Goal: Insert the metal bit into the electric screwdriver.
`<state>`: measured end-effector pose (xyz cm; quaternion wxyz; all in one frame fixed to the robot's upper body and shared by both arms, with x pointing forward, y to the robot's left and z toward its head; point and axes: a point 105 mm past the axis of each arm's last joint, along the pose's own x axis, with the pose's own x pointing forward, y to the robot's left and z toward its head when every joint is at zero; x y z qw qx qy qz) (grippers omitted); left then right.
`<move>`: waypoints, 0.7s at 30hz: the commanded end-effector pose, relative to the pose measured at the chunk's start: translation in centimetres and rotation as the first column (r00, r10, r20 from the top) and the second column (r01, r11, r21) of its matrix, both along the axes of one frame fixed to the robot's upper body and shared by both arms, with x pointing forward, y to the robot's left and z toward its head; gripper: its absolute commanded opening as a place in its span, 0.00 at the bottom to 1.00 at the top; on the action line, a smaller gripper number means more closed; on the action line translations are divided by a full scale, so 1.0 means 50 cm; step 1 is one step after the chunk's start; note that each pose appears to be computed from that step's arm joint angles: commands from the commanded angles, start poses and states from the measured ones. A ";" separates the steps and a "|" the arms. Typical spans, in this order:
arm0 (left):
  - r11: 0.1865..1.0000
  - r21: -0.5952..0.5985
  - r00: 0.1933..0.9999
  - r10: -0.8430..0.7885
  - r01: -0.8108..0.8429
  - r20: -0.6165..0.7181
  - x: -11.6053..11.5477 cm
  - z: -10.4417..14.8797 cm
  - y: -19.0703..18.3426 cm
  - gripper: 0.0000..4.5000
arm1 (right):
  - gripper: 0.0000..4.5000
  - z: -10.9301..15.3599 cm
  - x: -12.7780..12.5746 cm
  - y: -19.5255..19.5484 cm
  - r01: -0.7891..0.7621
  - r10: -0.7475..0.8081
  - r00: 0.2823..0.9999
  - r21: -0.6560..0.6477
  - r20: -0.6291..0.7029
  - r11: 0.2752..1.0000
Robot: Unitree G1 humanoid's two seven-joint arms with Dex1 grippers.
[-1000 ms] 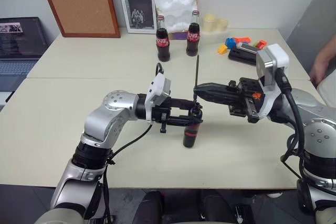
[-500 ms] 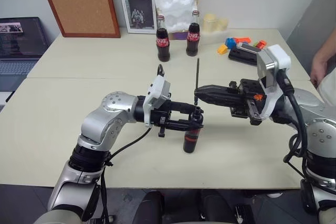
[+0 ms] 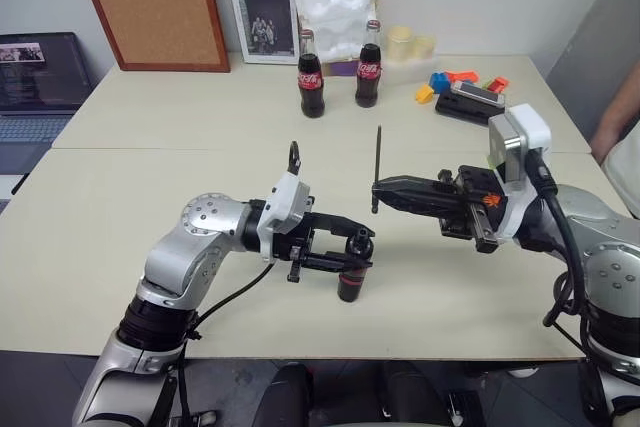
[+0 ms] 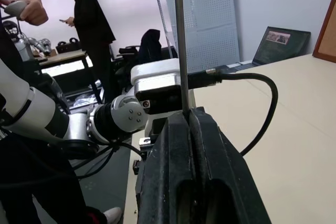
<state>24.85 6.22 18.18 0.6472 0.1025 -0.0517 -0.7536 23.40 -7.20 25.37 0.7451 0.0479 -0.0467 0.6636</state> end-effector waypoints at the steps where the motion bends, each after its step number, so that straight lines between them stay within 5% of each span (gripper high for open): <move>1: 0.999 -0.009 0.996 -0.040 0.040 0.076 -0.017 0.012 -0.003 0.37 | 0.01 0.026 -0.016 0.001 -0.003 0.002 0.999 0.049 0.032 0.999; 21: 0.944 -0.076 0.942 0.327 -0.322 0.074 0.097 0.043 -0.038 0.37 | 0.01 0.062 0.040 0.012 0.375 -0.372 0.927 0.153 -0.047 0.914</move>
